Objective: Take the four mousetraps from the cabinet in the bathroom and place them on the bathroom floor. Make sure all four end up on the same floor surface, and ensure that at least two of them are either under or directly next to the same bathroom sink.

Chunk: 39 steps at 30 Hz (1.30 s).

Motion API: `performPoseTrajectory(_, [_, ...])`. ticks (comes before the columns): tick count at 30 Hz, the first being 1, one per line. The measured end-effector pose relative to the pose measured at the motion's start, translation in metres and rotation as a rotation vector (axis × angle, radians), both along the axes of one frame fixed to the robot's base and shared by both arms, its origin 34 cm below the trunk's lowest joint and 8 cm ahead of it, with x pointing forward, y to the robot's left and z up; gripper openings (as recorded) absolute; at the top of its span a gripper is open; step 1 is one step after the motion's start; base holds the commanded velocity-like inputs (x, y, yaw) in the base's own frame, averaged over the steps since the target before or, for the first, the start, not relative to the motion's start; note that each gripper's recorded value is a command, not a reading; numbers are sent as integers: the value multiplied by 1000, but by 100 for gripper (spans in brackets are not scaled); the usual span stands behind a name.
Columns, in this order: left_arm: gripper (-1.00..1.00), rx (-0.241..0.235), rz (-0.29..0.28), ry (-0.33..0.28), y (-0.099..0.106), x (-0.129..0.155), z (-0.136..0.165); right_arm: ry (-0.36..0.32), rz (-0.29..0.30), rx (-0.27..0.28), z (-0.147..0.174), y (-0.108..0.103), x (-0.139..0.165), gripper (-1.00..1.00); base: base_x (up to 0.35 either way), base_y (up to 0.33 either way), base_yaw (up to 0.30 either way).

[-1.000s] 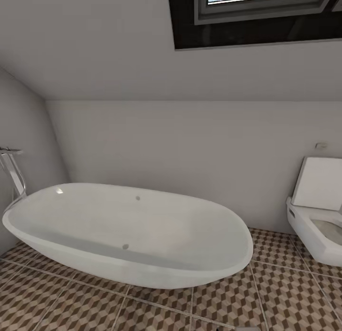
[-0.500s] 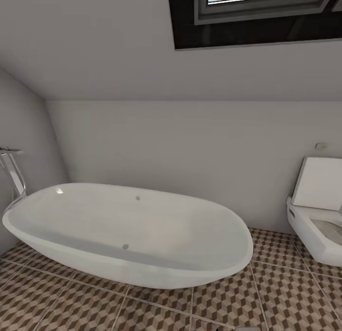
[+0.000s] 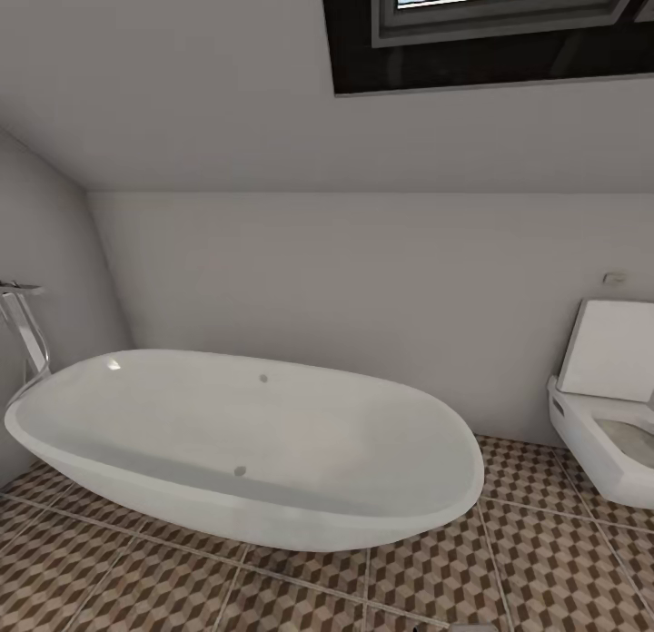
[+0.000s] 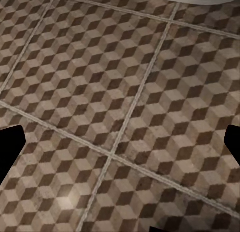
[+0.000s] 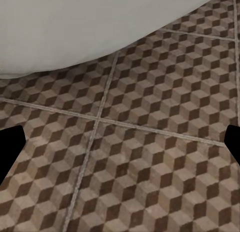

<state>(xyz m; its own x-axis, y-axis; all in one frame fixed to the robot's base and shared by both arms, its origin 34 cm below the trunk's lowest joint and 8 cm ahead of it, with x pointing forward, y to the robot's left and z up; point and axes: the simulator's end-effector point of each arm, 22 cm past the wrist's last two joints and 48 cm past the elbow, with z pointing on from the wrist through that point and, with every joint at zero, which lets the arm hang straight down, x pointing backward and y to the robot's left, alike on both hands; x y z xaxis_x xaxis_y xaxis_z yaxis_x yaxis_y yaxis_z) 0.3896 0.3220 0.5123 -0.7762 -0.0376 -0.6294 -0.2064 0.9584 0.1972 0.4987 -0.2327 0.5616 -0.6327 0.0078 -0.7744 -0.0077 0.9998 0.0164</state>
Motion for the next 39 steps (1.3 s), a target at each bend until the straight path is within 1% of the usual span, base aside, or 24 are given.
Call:
performPoseTrajectory(25, [100, -1, 0, 1, 0, -1, 0, 0, -3, 1, 0, 0, 0, 100, 0, 0, -4])
performPoseTrajectory(30, [100, -1, 0, 1, 0, -1, 0, 0, -3, 1, 0, 0, 0, 100, 0, 0, -141])
performPoseTrajectory(39, [100, -1, 0, 0, 0, 0, 0, -4, -3, 1, 1, 0, 1, 100, 0, 0, -243])
